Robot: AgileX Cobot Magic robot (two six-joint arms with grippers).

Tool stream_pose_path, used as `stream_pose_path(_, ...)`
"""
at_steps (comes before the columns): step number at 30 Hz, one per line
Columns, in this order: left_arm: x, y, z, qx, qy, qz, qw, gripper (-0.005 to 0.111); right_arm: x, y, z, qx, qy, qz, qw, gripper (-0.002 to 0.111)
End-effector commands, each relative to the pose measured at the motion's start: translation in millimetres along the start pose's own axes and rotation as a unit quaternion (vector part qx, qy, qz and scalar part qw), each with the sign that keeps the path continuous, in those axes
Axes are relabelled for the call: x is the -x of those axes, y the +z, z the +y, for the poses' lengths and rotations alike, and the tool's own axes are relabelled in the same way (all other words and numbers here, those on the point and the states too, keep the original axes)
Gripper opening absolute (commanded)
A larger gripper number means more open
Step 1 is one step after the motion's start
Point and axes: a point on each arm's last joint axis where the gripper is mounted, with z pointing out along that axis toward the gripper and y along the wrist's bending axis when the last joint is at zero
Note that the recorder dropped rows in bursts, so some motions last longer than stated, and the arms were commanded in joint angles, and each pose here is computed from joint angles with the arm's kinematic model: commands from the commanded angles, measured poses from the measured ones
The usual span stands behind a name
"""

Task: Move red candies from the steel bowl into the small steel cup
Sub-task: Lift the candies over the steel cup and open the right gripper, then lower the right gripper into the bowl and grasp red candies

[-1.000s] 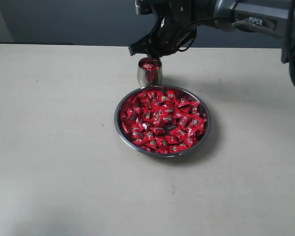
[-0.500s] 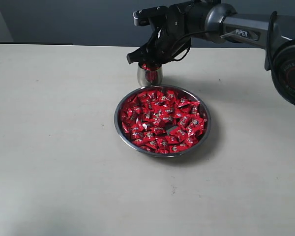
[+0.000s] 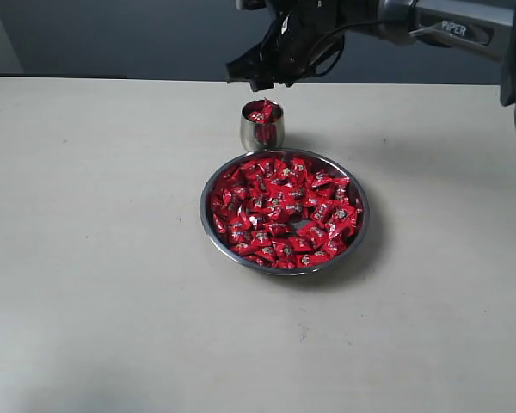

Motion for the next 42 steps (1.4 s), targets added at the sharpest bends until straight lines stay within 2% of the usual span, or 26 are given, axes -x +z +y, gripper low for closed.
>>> stream_pose_path(1,3.3,-1.2,-0.1,-0.002,0.001,-0.009,1.0,0.0,13.2,-28.3,-2.3,-0.005,-0.008,-0.017,1.0,0.045)
stream_pose_path(7,3.3,-1.2,-0.1,-0.002,0.001,-0.009,1.0,0.0,8.3,-47.7,1.8,-0.004,-0.013,0.039,0.999,0.045)
stream_pose_path(12,3.3,-1.2,-0.1,-0.002,0.001,-0.009,1.0,0.0,-7.7,-53.7,17.1,0.004,-0.044,0.098,0.994,0.045)
stream_pose_path(16,3.3,-1.2,-0.1,-0.002,0.001,-0.009,1.0,0.0,-30.9,-52.3,29.5,0.007,-0.066,0.117,0.991,0.045)
stream_pose_path(25,3.3,-1.2,-0.1,-0.002,0.001,-0.009,1.0,0.0,-92.6,-34.2,27.1,0.009,-0.072,0.17,0.983,0.045)
stream_pose_path(30,3.3,-1.2,-0.1,-0.002,0.001,-0.009,1.0,0.0,-111.9,-23.9,26.3,0.008,-0.076,0.167,0.983,0.045)
stream_pose_path(35,3.3,-1.2,-0.1,-0.002,0.001,-0.009,1.0,0.0,-113.8,-11.6,26.0,0.005,-0.089,0.133,0.987,0.045)
stream_pose_path(42,3.3,-1.2,-0.1,-0.002,0.001,-0.009,1.0,0.0,-119.0,11.9,24.8,-0.003,-0.108,0.133,0.985,0.045)
